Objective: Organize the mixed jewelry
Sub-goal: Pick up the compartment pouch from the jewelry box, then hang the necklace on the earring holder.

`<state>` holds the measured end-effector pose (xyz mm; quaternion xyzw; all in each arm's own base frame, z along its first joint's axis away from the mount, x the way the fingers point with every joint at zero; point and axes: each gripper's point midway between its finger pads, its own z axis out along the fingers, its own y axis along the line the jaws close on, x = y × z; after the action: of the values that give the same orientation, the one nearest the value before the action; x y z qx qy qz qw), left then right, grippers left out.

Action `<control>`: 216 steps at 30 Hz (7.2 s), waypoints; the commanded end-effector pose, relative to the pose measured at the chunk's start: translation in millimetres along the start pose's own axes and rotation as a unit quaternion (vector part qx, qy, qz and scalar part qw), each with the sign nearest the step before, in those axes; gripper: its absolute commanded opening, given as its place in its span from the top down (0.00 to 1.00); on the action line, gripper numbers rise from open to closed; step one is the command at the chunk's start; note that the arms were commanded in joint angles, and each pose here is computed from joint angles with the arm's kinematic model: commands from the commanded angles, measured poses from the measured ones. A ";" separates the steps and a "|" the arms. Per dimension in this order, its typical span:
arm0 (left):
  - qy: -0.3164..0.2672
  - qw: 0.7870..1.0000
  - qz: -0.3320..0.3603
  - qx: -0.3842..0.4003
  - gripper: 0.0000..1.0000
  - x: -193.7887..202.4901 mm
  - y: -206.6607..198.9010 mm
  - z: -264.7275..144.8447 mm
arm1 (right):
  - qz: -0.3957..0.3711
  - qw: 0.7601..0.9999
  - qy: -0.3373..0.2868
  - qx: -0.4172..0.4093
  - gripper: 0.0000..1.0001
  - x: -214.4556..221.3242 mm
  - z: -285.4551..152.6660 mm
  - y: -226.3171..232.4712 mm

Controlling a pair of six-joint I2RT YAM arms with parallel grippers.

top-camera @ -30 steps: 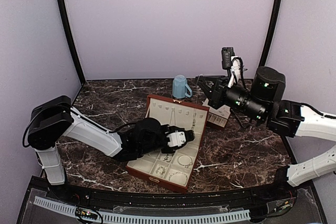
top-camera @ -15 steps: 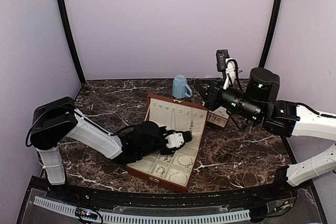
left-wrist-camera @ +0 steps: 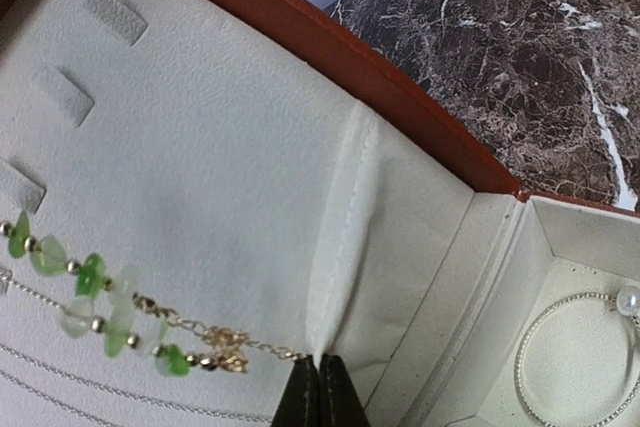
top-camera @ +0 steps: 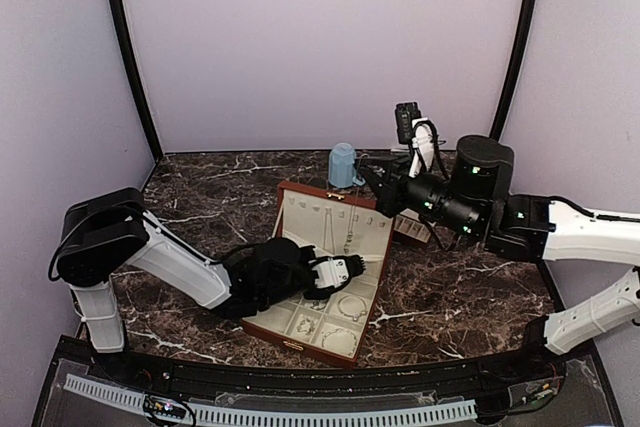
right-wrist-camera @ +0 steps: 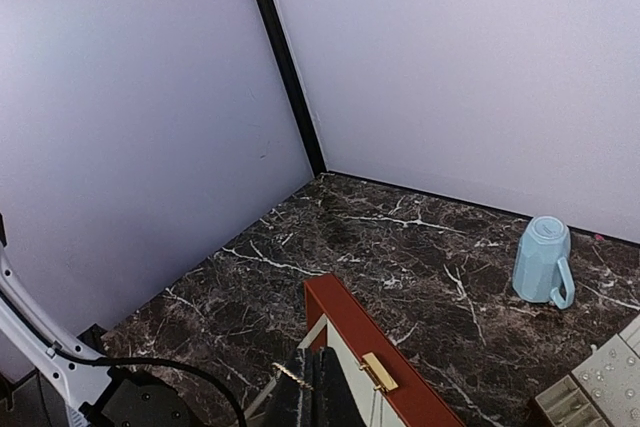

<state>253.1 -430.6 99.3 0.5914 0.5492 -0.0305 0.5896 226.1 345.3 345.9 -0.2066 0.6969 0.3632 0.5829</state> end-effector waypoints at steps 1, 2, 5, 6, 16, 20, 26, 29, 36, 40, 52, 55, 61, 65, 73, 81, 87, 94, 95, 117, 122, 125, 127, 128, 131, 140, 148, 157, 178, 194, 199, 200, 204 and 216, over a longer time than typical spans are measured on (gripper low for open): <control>0.010 1.000 -0.002 0.000 1.00 6.8 -5.9 -8.1 | -0.002 0.998 -0.063 0.011 1.00 -32.0 -1.2 6.0; 0.009 1.000 -0.002 -0.001 1.00 6.0 -5.8 -8.7 | -0.005 0.998 -0.065 0.015 1.00 -31.7 -0.6 6.1; 0.004 1.000 -0.004 -0.002 1.00 2.1 -6.9 -10.8 | -0.017 0.997 -0.070 0.027 1.00 -29.3 2.0 7.2; 0.002 1.000 -0.004 -0.003 1.00 0.8 -7.5 -11.3 | -0.022 0.997 -0.071 0.032 1.00 -27.7 2.9 7.2; -0.009 1.000 -0.008 -0.012 1.00 -7.6 -7.4 -15.9 | -0.050 0.994 -0.055 0.080 1.00 -4.5 7.5 -2.7; -0.008 1.000 -0.007 -0.013 1.00 -8.2 -8.9 -16.7 | -0.047 0.993 -0.065 0.082 1.00 -9.5 5.3 -2.4; -0.007 1.000 -0.008 -0.014 1.00 -8.2 -9.2 -17.0 | -0.050 0.992 -0.074 0.085 1.00 -16.1 5.3 -1.1; -0.009 1.000 -0.008 -0.015 1.00 -9.9 -9.2 -17.4 | -0.055 0.992 -0.070 0.092 1.00 -10.4 8.3 -3.4; -0.011 1.000 -0.006 -0.017 1.00 -11.6 -9.2 -17.8 | -0.070 0.990 -0.044 0.113 1.00 16.7 16.4 -13.4; -0.010 1.000 -0.005 -0.018 1.00 -11.7 -9.3 -18.0 | -0.071 0.990 -0.038 0.118 1.00 23.0 16.8 -16.2; -0.010 1.000 -0.005 -0.020 1.00 -12.8 -9.8 -18.7 | -0.071 0.985 -0.054 0.145 1.00 12.6 18.2 -21.9; -0.010 1.000 -0.005 -0.021 1.00 -13.0 -9.5 -18.3 | -0.078 0.985 -0.047 0.149 1.00 17.6 21.4 -22.9; -0.009 1.000 -0.005 -0.021 1.00 -12.2 -10.7 -18.2 | -0.073 0.987 -0.027 0.139 1.00 33.3 20.5 -23.6; -0.008 1.000 -0.006 -0.020 1.00 -11.1 -11.6 -18.0 | -0.075 0.989 -0.016 0.129 1.00 41.8 20.3 -22.3; -0.008 1.000 -0.007 -0.024 1.00 -10.9 -10.9 -18.0 | -0.084 0.990 0.007 0.115 1.00 59.9 26.0 -19.8; -0.009 1.000 -0.007 -0.025 1.00 -10.0 -11.7 -18.2 | -0.083 0.990 0.026 0.107 1.00 76.7 29.8 -19.4; -0.009 1.000 -0.008 -0.028 1.00 -9.1 -11.1 -18.8 | -0.077 0.993 0.032 0.078 1.00 86.2 30.8 -12.0; -0.008 1.000 -0.010 -0.029 1.00 -8.0 -11.5 -19.0 | -0.078 0.994 0.045 0.067 1.00 94.1 37.0 -7.5; -0.008 0.999 -0.010 -0.029 1.00 -7.8 -11.5 -19.1 | -0.079 0.994 0.047 0.066 1.00 95.0 38.1 -6.9; -0.011 0.999 -0.009 -0.033 1.00 -5.3 -14.7 -22.3 | -0.064 0.984 0.124 0.108 1.00 99.7 63.7 -21.3; -0.013 0.999 -0.009 -0.034 1.00 -6.0 -15.2 -22.2 | -0.058 0.981 0.153 0.103 1.00 102.9 65.7 -19.6; -0.015 0.999 -0.009 -0.036 1.00 -6.7 -14.9 -21.8 | -0.062 0.978 0.184 0.081 1.00 112.0 64.3 -12.8; -0.016 0.999 -0.010 -0.036 1.00 -7.2 -14.5 -21.7 | -0.062 0.975 0.201 0.072 1.00 115.7 63.6 -9.0; -0.016 0.999 -0.009 -0.037 1.00 -7.4 -14.4 -21.6 | -0.062 0.974 0.208 0.070 1.00 116.7 62.8 -8.2; -0.017 0.999 -0.008 -0.037 1.00 -7.7 -14.7 -21.7 | -0.059 0.970 0.228 0.066 1.00 118.9 59.9 -6.7; -0.018 0.999 -0.003 -0.038 1.00 -7.8 -14.9 -22.9 | -0.049 0.951 0.294 0.085 1.00 123.7 56.1 -13.0; -0.019 0.999 -0.001 -0.039 1.00 -6.9 -15.5 -24.4 | -0.029 0.937 0.328 0.119 1.00 115.2 57.1 -22.7; -0.024 0.999 0.001 -0.041 1.00 -9.0 -15.4 -25.0 | -0.002 0.925 0.365 0.109 1.00 122.2 55.3 -20.4; -0.034 0.998 0.008 -0.046 1.00 -10.4 -17.0 -24.4 | 0.082 0.912 0.364 0.170 1.00 121.2 55.0 -38.1; -0.054 0.997 0.004 -0.055 1.00 -14.9 -15.5 -27.6 | 0.169 0.899 0.346 0.210 1.00 141.1 60.2 -45.2; -0.057 0.997 0.002 -0.059 1.00 -15.4 -14.2 -28.4 | 0.194 0.896 0.331 0.222 1.00 141.7 59.4 -47.5; -0.057 0.997 0.002 -0.059 1.00 -15.4 -14.2 -28.4 | 0.198 0.897 0.327 0.224 1.00 141.6 59.5 -48.3; -0.061 0.996 0.000 -0.060 1.00 -16.6 -14.7 -28.0 | 0.209 0.896 0.310 0.239 1.00 140.3 60.0 -53.5; -0.064 0.995 -0.007 -0.070 0.88 -15.6 -14.5 -31.0 | 0.203 0.899 0.295 0.251 1.00 133.4 56.7 -54.1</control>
<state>227.1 -422.4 100.1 0.5556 0.5236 -0.0197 0.6456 261.3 382.2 189.3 -0.0285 0.9380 0.2200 0.2664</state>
